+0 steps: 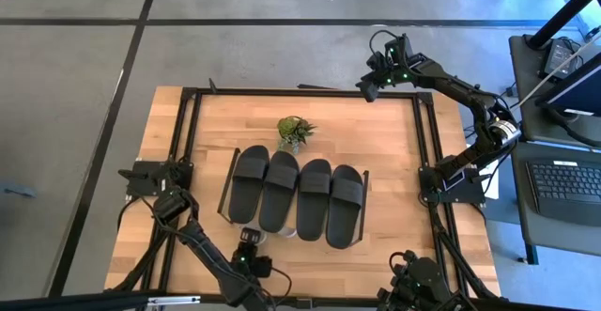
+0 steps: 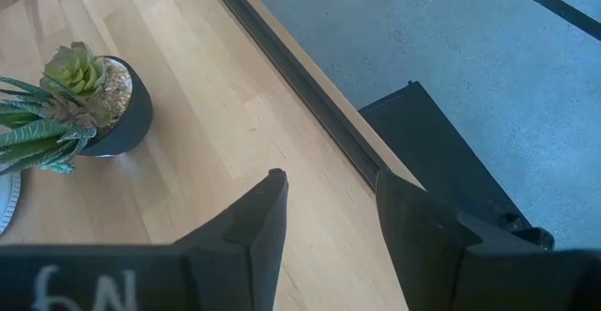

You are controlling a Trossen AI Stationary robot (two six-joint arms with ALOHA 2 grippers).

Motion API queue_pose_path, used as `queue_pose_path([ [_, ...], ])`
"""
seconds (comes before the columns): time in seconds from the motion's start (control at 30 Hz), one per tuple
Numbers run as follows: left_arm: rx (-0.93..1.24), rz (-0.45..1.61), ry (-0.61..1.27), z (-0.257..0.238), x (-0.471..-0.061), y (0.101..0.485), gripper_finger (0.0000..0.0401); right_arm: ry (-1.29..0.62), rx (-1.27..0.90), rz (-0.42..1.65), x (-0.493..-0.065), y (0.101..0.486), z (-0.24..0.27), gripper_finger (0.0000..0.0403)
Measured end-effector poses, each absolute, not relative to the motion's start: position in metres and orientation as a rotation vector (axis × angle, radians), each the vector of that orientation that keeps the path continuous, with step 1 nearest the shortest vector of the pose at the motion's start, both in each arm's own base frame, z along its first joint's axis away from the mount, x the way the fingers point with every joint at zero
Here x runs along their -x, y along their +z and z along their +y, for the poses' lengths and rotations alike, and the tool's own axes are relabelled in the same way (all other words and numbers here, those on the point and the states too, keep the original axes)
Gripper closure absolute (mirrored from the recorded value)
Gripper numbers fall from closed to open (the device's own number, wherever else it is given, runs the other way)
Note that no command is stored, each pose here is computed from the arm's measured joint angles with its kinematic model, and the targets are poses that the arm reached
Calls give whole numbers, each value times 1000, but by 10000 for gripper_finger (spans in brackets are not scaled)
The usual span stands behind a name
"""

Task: Pick and place slides into the shelf
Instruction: Adjust the white slide under the shelf

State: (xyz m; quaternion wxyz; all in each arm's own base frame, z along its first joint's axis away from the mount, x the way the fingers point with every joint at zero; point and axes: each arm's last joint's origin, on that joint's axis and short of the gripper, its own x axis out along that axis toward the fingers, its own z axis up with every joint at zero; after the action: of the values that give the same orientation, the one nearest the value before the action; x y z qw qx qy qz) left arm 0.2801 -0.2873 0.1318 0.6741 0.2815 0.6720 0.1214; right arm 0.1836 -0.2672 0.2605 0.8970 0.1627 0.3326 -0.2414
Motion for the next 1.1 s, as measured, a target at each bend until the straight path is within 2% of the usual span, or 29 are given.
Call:
queue_pose_path([
  [0.43,-777,1604,228,-285,-272,140,400,-500,-336,688,-184,261,-267,237],
  [1.1,-870,1486,205,-281,-285,140,399,-501,-335,687,-184,261,-267,238],
])
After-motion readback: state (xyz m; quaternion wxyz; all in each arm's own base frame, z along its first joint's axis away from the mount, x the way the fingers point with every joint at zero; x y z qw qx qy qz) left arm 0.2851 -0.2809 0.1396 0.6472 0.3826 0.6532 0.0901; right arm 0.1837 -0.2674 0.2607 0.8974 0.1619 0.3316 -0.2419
